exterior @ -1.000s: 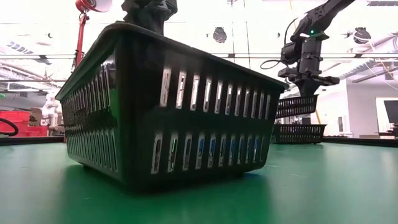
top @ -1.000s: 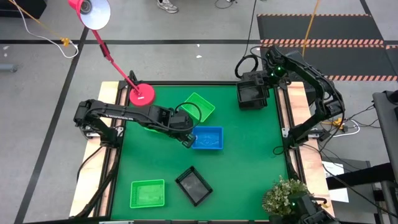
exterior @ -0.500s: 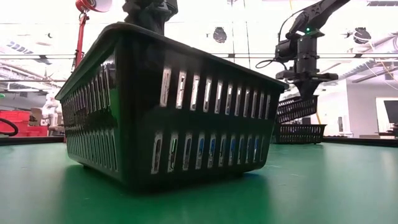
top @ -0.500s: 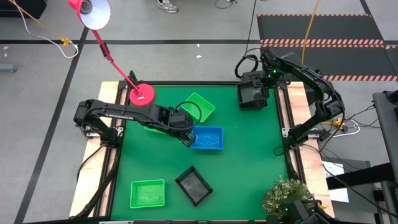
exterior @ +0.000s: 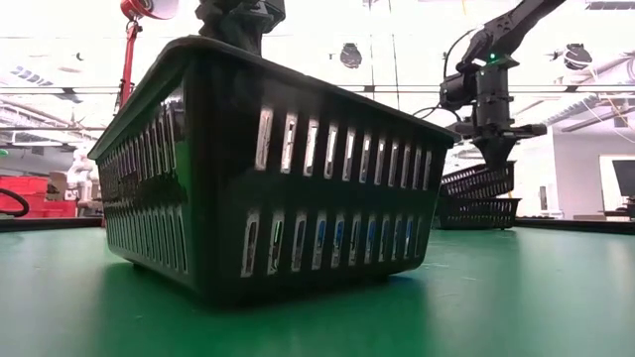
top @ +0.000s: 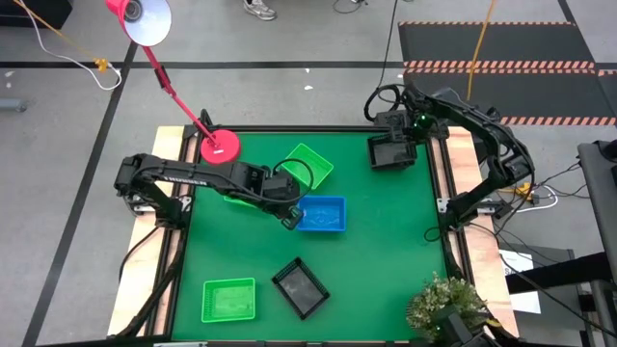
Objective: Stack baskets by color
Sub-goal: Stack the bottom right black bin on the top black bin
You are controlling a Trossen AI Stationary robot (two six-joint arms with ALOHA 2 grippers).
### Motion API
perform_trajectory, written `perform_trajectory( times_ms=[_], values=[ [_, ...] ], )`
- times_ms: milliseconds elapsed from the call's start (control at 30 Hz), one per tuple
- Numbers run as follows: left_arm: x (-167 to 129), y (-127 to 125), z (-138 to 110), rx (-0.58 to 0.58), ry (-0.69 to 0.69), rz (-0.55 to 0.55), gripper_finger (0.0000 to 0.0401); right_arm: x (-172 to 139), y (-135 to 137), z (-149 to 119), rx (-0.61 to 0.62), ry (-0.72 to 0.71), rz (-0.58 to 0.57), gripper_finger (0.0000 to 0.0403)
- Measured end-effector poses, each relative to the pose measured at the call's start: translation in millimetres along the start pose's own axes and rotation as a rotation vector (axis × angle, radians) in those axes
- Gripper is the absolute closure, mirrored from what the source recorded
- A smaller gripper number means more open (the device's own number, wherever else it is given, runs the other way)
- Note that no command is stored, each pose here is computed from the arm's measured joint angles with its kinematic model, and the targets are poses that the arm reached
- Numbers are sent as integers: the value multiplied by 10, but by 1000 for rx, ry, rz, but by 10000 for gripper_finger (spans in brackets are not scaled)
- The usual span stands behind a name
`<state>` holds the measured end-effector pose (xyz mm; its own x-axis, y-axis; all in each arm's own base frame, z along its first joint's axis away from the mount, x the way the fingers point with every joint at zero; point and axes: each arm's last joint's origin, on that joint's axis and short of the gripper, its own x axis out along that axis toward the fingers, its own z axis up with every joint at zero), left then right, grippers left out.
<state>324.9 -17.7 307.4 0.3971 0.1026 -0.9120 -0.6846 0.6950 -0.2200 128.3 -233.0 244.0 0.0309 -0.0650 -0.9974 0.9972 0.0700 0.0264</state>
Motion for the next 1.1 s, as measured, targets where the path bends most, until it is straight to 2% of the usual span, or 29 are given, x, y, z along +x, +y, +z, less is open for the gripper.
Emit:
perform_trajectory(
  times_ms=[233, 633, 900, 1100],
  values=[
    [0, -5, -6, 12, 20, -18, 366, 34, 18, 19, 23, -26, 19, 390],
    [-1, -10, -12, -7, 27, -23, 366, 23, 6, -6, 43, -11, 12, 323],
    [-1, -16, -20, -8, 51, -43, 366, -228, -48, -119, 59, -107, 60, 289],
    [-2, -17, -21, -2, 55, -46, 366, -400, -107, -244, 49, -158, 85, 296]
  ],
)
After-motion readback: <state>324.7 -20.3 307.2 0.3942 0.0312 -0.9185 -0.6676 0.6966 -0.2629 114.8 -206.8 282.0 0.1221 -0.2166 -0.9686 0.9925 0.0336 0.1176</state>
